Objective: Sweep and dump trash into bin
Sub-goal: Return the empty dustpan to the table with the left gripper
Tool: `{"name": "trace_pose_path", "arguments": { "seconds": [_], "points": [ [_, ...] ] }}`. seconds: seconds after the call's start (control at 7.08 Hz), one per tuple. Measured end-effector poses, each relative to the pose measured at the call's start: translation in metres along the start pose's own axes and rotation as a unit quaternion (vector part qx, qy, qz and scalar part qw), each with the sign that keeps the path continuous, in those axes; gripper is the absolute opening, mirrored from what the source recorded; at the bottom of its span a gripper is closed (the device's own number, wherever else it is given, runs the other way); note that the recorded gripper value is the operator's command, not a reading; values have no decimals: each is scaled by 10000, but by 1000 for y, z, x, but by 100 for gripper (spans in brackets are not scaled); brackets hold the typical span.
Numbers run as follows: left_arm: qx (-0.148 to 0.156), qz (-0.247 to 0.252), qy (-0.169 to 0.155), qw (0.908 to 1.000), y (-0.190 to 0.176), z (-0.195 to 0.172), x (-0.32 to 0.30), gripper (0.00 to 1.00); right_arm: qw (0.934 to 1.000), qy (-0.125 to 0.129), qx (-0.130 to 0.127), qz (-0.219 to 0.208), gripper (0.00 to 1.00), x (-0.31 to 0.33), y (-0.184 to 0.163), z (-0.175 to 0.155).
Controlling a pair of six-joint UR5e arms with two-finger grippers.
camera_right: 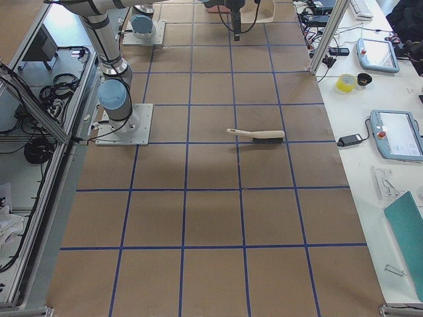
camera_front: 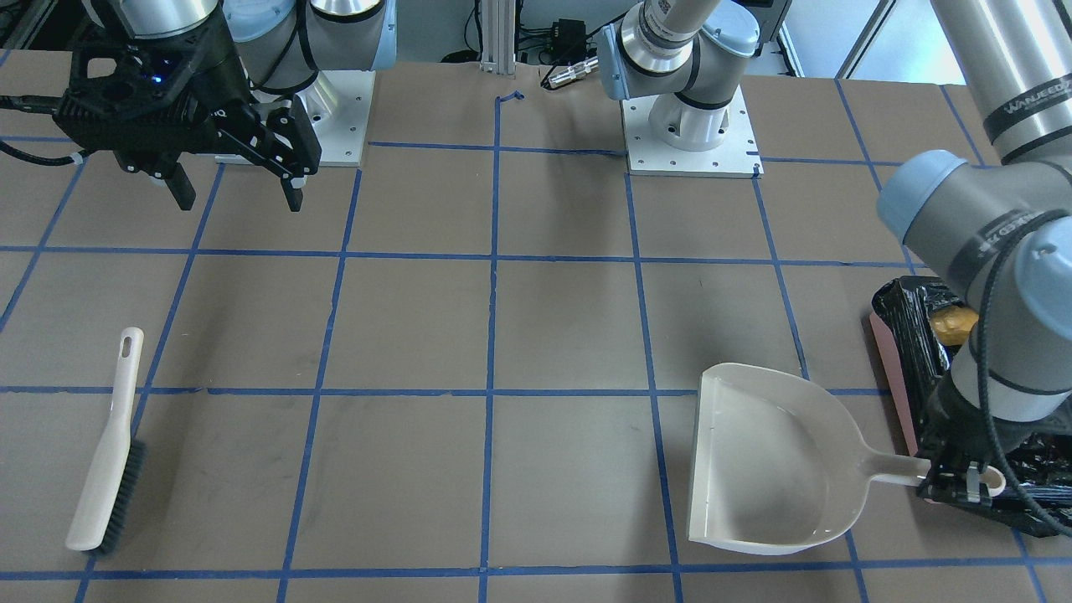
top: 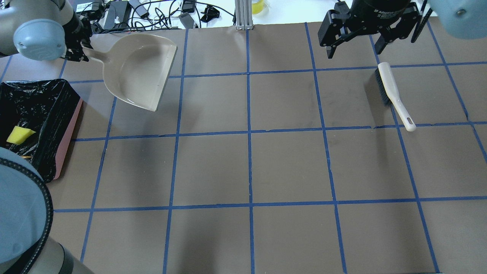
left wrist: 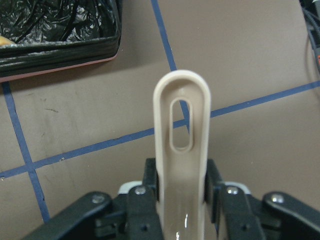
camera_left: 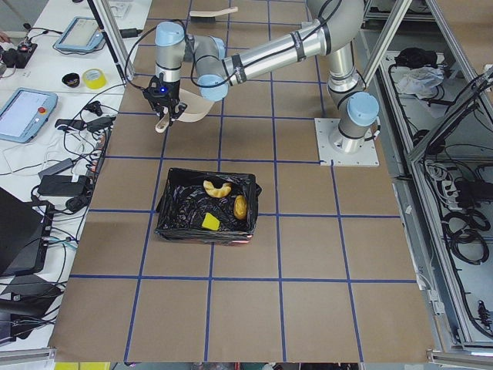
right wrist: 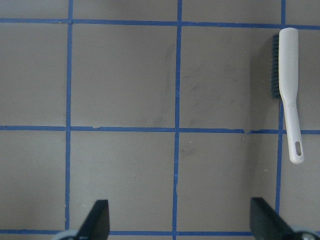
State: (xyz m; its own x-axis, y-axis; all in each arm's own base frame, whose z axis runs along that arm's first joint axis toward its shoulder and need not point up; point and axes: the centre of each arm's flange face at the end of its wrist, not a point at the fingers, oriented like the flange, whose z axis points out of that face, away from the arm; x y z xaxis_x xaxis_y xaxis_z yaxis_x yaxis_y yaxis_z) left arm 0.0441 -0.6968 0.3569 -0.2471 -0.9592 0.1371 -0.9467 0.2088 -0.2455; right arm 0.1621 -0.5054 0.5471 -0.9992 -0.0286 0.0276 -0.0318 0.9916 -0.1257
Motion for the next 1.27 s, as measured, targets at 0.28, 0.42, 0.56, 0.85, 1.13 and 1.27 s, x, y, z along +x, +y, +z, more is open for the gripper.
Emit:
{"name": "trace_pose_path", "arguments": {
  "seconds": [0.28, 0.42, 0.56, 0.85, 1.13, 1.27],
  "points": [
    [-136, -402, -204, 9989, 25, 38, 18, 0, 10000, -2, -14, -5, 100, 0, 1, 1],
    [-172, -514, -291, 9981, 34, 56, 25, 0, 10000, -2, -22, -3, 100, 0, 1, 2],
    [-198, -652, -367, 9970, 39, 71, 30, 0, 10000, 2, -34, -2, 100, 0, 1, 3],
    [-252, -952, -490, 9939, 49, 91, 32, 0, 10000, 4, -44, -6, 100, 0, 1, 4],
    [-274, -989, -553, 9932, 55, 98, 31, 0, 10000, -1, -47, -7, 100, 0, 1, 5],
    [-289, -978, -610, 9929, 59, 100, 27, 0, 10000, -2, -50, -4, 100, 0, 1, 5]
  ]
}}
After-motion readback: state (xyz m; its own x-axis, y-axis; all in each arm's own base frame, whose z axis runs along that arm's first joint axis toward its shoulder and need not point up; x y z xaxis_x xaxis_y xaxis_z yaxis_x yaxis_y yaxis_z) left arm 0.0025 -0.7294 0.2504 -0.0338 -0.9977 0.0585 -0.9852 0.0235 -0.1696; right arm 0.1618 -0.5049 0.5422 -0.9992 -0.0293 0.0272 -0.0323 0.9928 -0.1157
